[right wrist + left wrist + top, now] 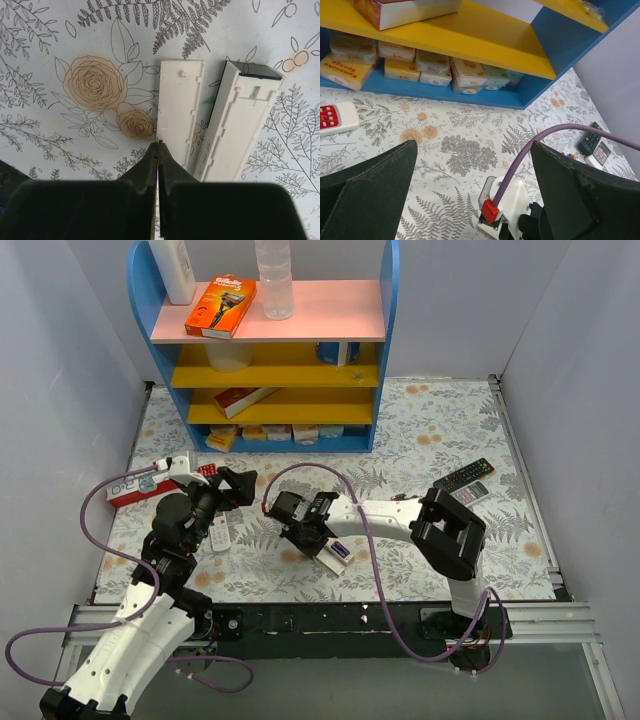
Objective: Load the batteries into the remote control
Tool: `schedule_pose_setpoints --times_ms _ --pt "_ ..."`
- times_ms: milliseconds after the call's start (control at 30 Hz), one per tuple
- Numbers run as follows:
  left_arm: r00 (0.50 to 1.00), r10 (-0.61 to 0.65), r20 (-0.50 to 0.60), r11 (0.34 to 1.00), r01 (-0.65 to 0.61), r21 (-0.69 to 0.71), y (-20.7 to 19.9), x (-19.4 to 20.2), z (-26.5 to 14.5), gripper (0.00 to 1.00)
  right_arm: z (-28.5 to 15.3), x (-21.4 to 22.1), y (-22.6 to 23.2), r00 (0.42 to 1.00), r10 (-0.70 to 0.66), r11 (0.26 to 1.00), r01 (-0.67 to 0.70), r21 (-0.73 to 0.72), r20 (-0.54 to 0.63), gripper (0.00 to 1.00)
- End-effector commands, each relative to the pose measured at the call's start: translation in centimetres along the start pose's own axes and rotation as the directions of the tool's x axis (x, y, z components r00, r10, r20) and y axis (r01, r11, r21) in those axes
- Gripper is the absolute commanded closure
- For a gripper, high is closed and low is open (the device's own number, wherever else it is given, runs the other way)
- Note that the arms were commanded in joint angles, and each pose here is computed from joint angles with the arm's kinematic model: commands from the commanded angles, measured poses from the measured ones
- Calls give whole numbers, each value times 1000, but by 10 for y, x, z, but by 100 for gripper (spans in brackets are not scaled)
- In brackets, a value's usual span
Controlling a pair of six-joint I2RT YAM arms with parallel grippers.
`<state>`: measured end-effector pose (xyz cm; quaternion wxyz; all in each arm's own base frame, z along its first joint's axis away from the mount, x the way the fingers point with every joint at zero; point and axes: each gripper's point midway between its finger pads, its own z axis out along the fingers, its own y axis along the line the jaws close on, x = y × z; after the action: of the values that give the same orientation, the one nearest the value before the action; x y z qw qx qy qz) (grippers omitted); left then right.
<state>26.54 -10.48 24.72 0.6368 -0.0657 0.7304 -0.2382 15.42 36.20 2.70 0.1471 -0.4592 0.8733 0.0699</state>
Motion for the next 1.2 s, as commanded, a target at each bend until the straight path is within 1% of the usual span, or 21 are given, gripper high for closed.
schedule_pose_setpoints --times_ms 0,133,300,433,467,533,567,600,667,967,1067,1167 --pt "997 -73 -25 997 74 21 -4 9 -3 2 -28 -21 5 994 -11 999 16 -40 111 99" --pt "987 -143 -70 989 146 34 -7 24 -3 2 -35 -26 7 990 -11 997 22 -70 143 99" --pt "950 -244 -193 967 254 30 -8 63 -2 2 -42 -30 4 983 10 995 9 -104 181 99" --pt "932 -281 -230 957 291 11 -5 78 -4 2 -39 -26 -1 986 -3 995 20 -97 167 99" --pt "932 -284 -224 957 290 -4 -2 77 -4 2 -35 -21 -2 990 -7 995 21 -93 140 98" --pt "938 -280 -203 959 284 -10 -2 70 -6 2 -32 -18 1 992 -9 995 21 -99 125 92" --pt "942 -276 -188 960 279 -12 -1 65 -7 2 -30 -17 1 993 -6 995 18 -101 120 85" --pt "949 -271 -159 962 271 -22 2 59 -8 2 -27 -15 4 994 -11 995 22 -100 111 82" --pt "958 -249 -140 968 248 -24 2 51 -10 2 -27 -18 6 993 -13 995 24 -95 114 77" --pt "986 -169 4 984 169 -63 11 7 -28 2 -9 -24 12 998 -41 998 43 -36 55 75" --pt "988 -139 65 986 144 -82 16 -8 -37 2 -1 -25 12 998 -50 999 51 -16 31 76" --pt "987 -126 100 986 136 -99 20 -15 -42 2 2 -25 12 998 -53 999 54 -6 15 75"
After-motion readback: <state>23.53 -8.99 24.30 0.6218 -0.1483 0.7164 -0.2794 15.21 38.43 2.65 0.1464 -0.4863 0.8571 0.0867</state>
